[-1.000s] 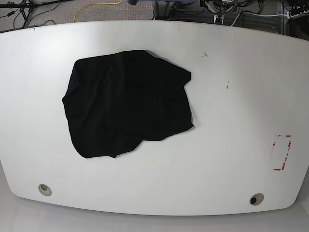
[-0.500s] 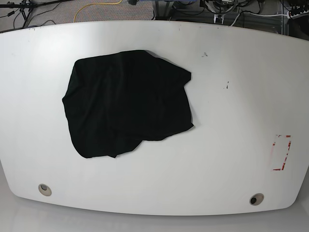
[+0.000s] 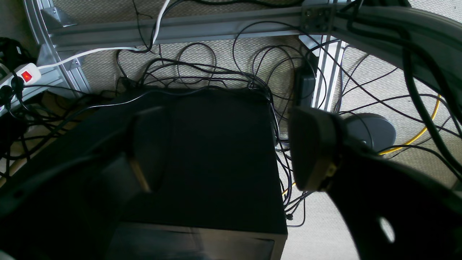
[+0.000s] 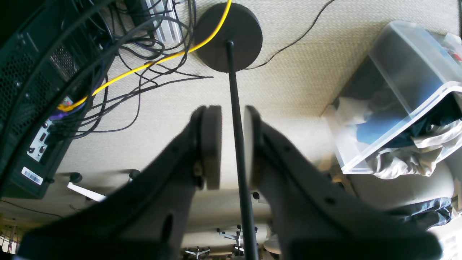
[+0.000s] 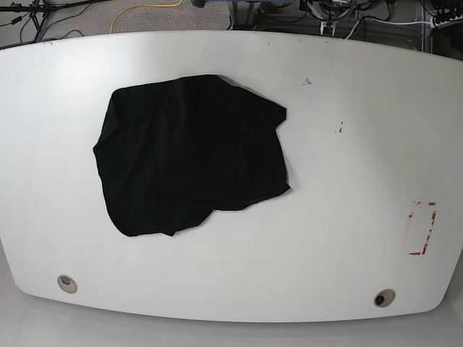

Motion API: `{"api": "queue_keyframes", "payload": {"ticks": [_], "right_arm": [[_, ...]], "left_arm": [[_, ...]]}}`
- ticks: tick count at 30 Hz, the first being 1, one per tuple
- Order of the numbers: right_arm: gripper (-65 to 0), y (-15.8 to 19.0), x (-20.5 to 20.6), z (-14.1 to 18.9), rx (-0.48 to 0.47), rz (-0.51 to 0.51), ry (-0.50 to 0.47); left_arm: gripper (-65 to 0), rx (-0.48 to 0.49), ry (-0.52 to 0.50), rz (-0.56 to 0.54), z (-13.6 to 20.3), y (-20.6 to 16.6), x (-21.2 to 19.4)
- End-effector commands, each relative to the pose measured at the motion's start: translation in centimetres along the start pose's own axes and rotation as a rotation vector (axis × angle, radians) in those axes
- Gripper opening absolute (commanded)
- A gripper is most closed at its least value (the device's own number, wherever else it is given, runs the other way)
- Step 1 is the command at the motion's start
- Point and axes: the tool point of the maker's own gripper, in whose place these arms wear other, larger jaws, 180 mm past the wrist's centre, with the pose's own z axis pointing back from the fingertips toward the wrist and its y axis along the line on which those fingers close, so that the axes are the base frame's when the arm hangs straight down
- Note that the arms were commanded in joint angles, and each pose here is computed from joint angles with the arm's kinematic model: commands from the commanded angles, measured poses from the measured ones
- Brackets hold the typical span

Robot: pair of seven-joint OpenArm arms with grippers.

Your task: Fold the T-shirt properly

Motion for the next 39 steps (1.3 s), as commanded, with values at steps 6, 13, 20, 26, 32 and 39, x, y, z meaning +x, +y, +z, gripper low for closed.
{"api": "queue_keyframes", "payload": {"ticks": [6,13,20,26,32,39], "right_arm": [[-55.4,-0.17,-1.28,-0.01,-0.004,0.007,0.024],[-55.2,-0.36,-1.31,-0.01,-0.008,0.006,0.024],[-55.3,-0.44,-1.45,-0.01,-0.009,0.008,0.027],[-55.4,-0.38,-1.49,-0.01,-0.008,0.007,0.029],[-55.6,-0.26,-1.52,-0.01,-0.006,0.007,0.03],[-55.5,-0.41,-1.69,-0.01,-0.008,0.006,0.026]], "left_arm": [[-17.7,0.009,-0.001,-0.002,-0.01,0.47,0.05],[-16.8,0.007,-0.003,-0.007,0.02,0.28,-0.08],[-15.8,0.006,-0.008,-0.005,0.07,0.23,-0.19],[-15.6,0.006,-0.011,-0.005,0.08,0.29,-0.2],[-16.1,0.006,-0.008,-0.008,0.1,0.34,-0.37],[-16.2,0.004,-0.011,-0.007,0.15,0.21,-0.52]]}}
